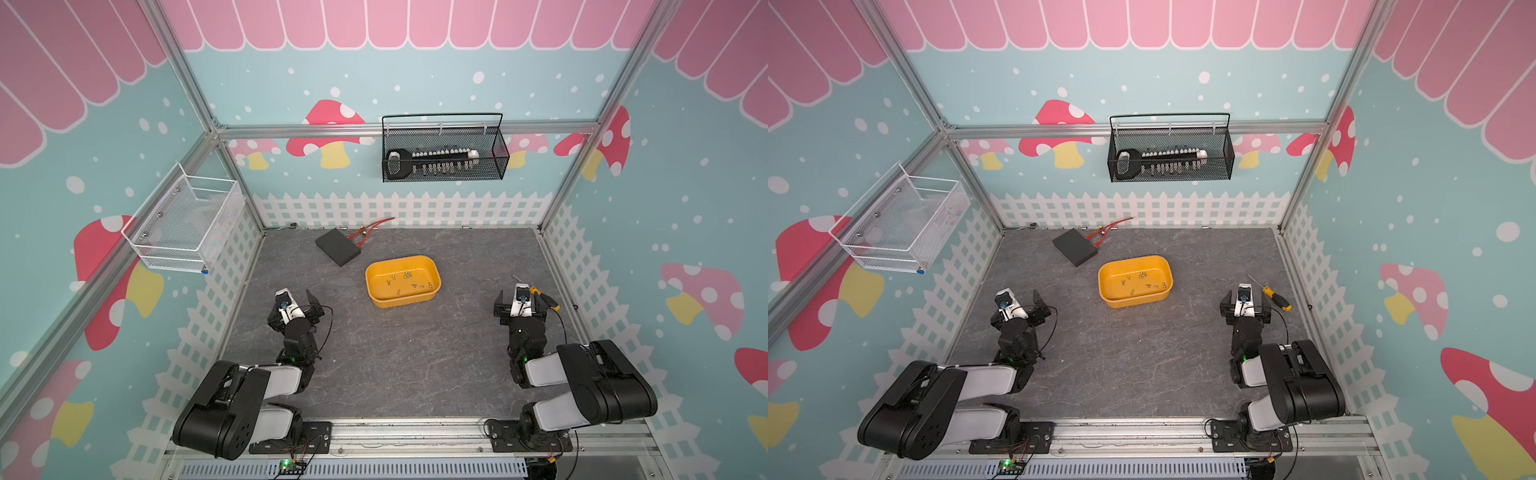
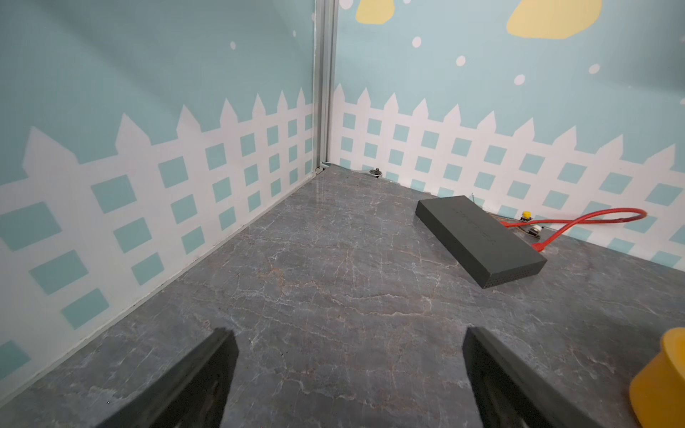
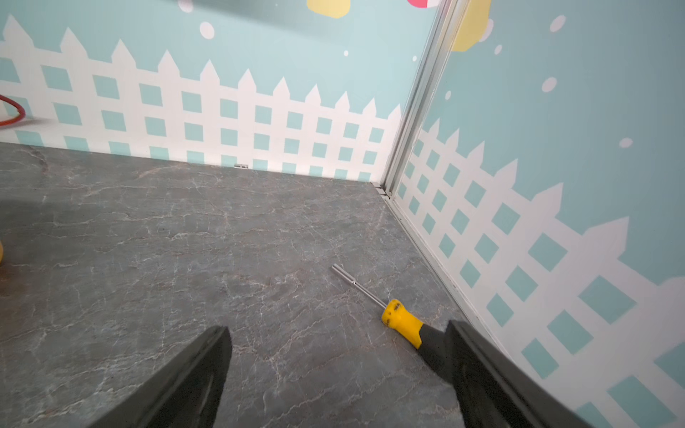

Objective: Put the screws on the desktop into the storage box
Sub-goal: Reset both arms

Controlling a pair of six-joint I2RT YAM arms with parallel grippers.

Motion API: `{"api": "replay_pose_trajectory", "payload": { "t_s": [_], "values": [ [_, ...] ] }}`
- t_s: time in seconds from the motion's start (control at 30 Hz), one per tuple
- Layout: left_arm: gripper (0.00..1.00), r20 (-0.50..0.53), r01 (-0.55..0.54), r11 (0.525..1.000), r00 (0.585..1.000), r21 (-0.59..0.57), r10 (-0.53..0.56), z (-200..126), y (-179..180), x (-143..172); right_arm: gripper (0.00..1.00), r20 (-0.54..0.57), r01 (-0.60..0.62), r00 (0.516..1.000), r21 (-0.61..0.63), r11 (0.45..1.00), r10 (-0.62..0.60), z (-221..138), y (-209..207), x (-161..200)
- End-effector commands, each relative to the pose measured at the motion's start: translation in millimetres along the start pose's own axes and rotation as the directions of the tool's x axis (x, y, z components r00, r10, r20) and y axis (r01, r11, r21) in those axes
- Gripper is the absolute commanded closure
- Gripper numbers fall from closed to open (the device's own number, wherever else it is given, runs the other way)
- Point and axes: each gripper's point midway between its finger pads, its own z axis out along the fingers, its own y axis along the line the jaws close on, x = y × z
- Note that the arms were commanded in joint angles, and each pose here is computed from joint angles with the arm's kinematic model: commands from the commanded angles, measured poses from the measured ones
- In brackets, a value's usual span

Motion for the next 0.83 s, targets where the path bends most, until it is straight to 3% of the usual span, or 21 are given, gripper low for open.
{"api": "replay_pose_trajectory", "payload": {
  "t_s": [0.0, 0.03, 0.07, 0.13, 0.2, 0.23, 0.3, 0.33, 0.4, 0.47, 0.8],
  "values": [
    [0.01, 0.116, 0.018, 0.987, 0.993, 0.162, -0.037, 6, -22, -27, 0.01, 0.009, -0.012, 1.0, -0.157, 0.988, 0.014, 14, 23, -9],
    [0.01, 0.063, -0.012, 0.974, 0.998, 0.227, -0.002, 9, -36, -17, 0.01, 0.043, -0.013, 0.999, -0.16, 0.987, 0.02, 14, 22, -13],
    [0.01, 0.055, -0.035, 0.964, 0.998, 0.264, 0.021, 13, -45, -13, 0.01, 0.003, -0.015, 1.0, -0.165, 0.986, 0.016, 14, 23, -6],
    [0.01, 0.092, -0.071, 0.961, 0.995, 0.266, 0.048, 14, -48, -9, 0.01, 0.042, -0.013, 0.999, -0.157, 0.988, 0.02, 13, 21, -12],
    [0.01, 0.019, -0.038, 0.954, 0.999, 0.296, 0.034, 20, -50, -1, 0.01, 0.004, -0.017, 1.0, -0.165, 0.986, 0.018, 15, 22, -8],
    [0.01, 0.068, -0.045, 0.958, 0.997, 0.283, 0.027, 19, -46, -9, 0.01, 0.031, -0.016, 0.999, -0.162, 0.987, 0.021, 14, 21, -11],
    [0.01, 0.014, -0.029, 0.956, 1.0, 0.292, 0.026, 21, -48, -2, 0.01, 0.006, -0.016, 1.0, -0.164, 0.986, 0.017, 15, 22, -7],
    [0.01, 0.058, -0.041, 0.958, 0.998, 0.285, 0.025, 19, -45, -7, 0.01, 0.022, -0.015, 1.0, -0.159, 0.987, 0.019, 14, 21, -10],
    [0.01, 0.013, -0.029, 0.957, 1.0, 0.288, 0.026, 21, -47, -2, 0.01, 0.03, -0.007, 0.999, -0.155, 0.988, 0.011, 12, 22, -10],
    [0.01, 0.051, -0.036, 0.957, 0.998, 0.287, 0.022, 19, -46, -8, 0.01, 0.03, 0.0, 1.0, -0.173, 0.985, 0.005, 12, 25, -11],
    [0.01, 0.043, -0.041, 0.958, 0.999, 0.283, 0.03, 18, -48, -5, 0.01, 0.029, 0.0, 1.0, -0.172, 0.985, 0.005, 12, 25, -10]
  ]
}}
